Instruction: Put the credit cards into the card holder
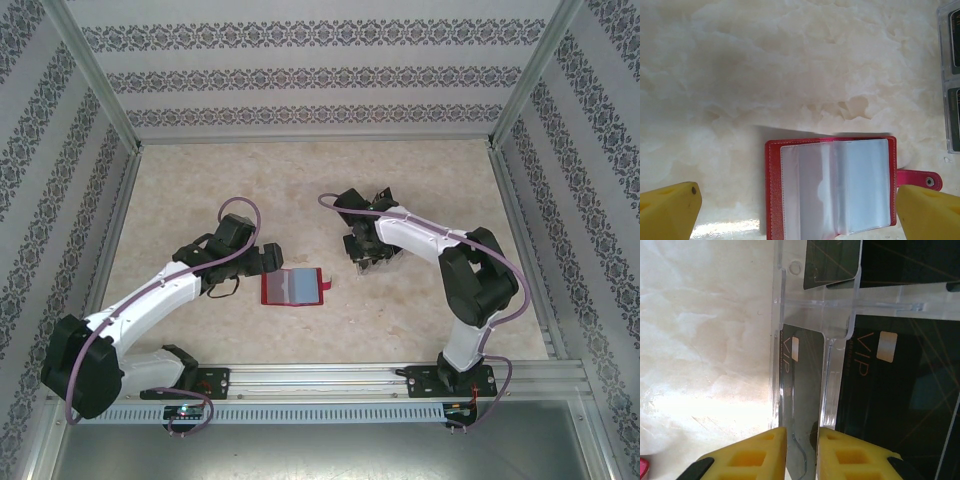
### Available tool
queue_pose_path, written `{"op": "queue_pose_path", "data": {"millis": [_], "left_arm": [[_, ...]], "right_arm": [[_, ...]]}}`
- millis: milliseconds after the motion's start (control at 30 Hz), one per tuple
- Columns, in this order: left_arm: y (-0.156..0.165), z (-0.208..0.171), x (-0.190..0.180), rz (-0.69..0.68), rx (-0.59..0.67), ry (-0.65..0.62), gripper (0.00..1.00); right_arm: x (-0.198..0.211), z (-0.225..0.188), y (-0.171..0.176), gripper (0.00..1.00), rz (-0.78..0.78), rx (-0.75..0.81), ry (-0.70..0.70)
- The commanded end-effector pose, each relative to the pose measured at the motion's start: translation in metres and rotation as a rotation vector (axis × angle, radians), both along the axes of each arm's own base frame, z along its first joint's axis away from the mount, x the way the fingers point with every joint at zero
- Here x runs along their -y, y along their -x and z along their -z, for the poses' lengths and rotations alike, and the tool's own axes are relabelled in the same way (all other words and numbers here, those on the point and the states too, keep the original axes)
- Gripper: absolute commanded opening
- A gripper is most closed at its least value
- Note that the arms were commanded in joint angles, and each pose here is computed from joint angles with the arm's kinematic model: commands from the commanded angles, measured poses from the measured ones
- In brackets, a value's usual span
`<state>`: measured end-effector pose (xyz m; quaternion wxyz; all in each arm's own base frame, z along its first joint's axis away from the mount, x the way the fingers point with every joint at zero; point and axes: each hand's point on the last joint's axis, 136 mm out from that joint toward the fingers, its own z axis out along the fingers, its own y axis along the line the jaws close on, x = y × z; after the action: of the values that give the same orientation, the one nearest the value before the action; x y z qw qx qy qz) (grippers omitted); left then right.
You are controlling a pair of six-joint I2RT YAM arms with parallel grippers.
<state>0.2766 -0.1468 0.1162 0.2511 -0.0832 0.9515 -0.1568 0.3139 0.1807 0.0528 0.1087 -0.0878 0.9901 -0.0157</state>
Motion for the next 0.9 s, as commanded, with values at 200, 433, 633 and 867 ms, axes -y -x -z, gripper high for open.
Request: {"op": "queue_pose_path", "data": {"millis": [200, 433, 633, 867], "left_arm": [[-0.0033, 0.0000, 0.0005, -0.008, 0.003, 0.015, 1.00], [-0.0025, 0.0003, 0.0005, -0.006, 0.001, 0.015, 1.00], [-0.0025, -0.0010, 0.0006, -0.006, 0.004, 0.018, 1.00], [-0.0014, 0.0004, 0.0008, -0.006, -0.002, 0.019, 1.00]], "right_arm": [[0.0041, -0.0098, -0.0028, 0.22, 0.022, 0.027, -0.014], [0.0043, -0.0103, -0.0034, 0.20, 0.026, 0.027, -0.018], [0.0040, -0.0086, -0.0034, 0.13, 0.030, 0.020, -0.025], [-0.0011, -0.0159, -0.0031, 0.00, 0.029, 0.024, -0.067]]}}
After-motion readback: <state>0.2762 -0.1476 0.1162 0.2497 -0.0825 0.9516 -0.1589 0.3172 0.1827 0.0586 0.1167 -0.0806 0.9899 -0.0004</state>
